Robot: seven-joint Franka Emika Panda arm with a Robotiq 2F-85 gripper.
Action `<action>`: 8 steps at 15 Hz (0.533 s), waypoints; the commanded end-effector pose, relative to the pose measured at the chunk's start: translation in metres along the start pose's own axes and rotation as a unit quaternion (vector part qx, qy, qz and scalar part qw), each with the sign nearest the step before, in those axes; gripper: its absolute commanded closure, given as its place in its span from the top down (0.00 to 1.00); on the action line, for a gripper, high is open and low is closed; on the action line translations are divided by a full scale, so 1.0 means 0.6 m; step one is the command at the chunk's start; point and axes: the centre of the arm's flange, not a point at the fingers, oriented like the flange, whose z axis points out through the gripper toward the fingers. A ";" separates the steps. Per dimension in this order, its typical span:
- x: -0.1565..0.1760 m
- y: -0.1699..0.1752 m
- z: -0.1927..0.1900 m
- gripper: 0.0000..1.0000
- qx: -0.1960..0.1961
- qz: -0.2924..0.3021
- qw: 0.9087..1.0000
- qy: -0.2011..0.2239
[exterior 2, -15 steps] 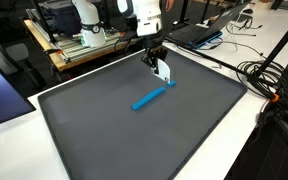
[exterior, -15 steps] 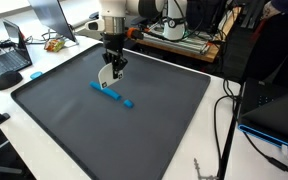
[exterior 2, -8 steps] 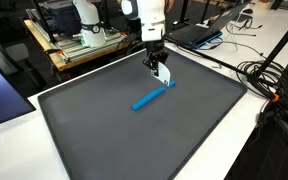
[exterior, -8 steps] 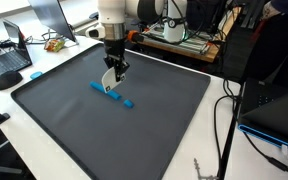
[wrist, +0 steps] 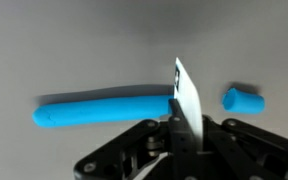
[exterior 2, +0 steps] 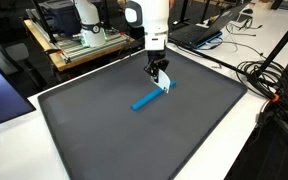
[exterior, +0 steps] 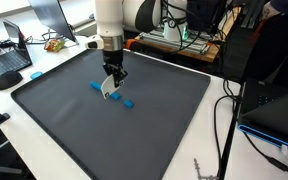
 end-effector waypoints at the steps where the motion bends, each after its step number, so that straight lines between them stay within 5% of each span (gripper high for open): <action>1: 0.018 -0.007 0.013 0.01 -0.019 0.005 1.000 -0.008; 8: 0.020 -0.014 0.027 0.01 -0.028 0.000 1.000 -0.014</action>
